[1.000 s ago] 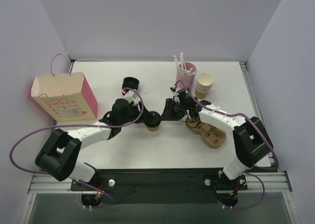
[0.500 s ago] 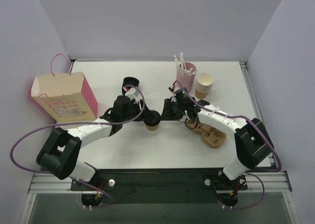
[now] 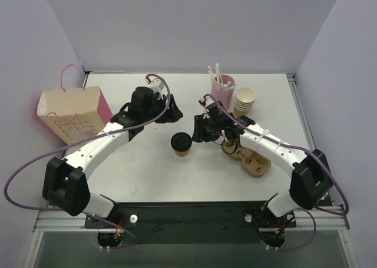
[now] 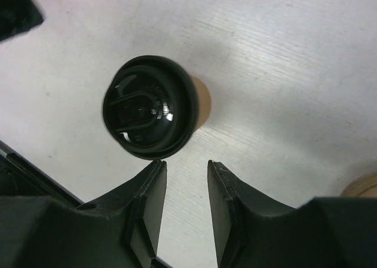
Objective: Pack the takeout coffee
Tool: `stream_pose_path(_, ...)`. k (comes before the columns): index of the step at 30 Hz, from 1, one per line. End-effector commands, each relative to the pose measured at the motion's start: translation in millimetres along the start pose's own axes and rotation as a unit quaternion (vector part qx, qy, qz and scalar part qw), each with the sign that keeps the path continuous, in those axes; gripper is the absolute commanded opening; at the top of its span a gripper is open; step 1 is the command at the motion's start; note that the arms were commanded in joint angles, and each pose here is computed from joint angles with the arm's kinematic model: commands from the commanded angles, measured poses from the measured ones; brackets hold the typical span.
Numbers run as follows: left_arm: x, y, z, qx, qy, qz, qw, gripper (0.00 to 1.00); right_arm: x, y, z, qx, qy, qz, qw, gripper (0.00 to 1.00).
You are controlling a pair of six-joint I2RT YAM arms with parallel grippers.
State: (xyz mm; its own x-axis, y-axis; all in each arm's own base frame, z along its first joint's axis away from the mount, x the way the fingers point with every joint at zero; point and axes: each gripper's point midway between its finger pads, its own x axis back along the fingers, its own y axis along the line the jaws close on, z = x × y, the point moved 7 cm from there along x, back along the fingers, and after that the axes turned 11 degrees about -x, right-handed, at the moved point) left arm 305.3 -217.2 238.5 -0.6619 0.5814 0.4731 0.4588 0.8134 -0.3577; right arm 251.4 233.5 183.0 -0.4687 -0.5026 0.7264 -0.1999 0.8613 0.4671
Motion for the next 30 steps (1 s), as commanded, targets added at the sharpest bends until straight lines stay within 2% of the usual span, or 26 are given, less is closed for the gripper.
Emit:
stream_pose_path(1, 37.3, 36.0, -18.9, 0.005, -0.003, -0.090, 0.996, 0.77, 19.8, 41.6, -9.9, 0.076, -0.042, -0.029, 0.996, 0.36)
stream_pose_path(5, 78.8, 80.5, -4.8, 0.035, 0.003, -0.174, 0.984, 0.85, 16.4, 64.1, -13.5, 0.114, -0.045, -0.046, 0.991, 0.36)
stream_pose_path(6, 93.3, 82.6, -4.7, 0.035, -0.012, -0.183, 0.982, 0.87, 11.3, 67.5, -12.7, 0.122, -0.042, -0.044, 0.991, 0.36)
stream_pose_path(10, 121.1, 98.9, 25.9, 0.026, 0.000, -0.225, 0.974, 0.97, 1.1, 80.4, -9.4, 0.153, -0.025, -0.036, 0.987, 0.38)
stream_pose_path(17, 142.3, 94.2, 56.7, -0.007, -0.010, -0.218, 0.976, 0.97, -15.4, 92.7, -5.4, 0.187, -0.012, -0.010, 0.982, 0.39)
stream_pose_path(30, 150.4, 85.2, 56.7, -0.033, -0.017, -0.229, 0.973, 0.97, -43.1, 93.5, 10.0, 0.209, 0.015, 0.029, 0.977, 0.33)
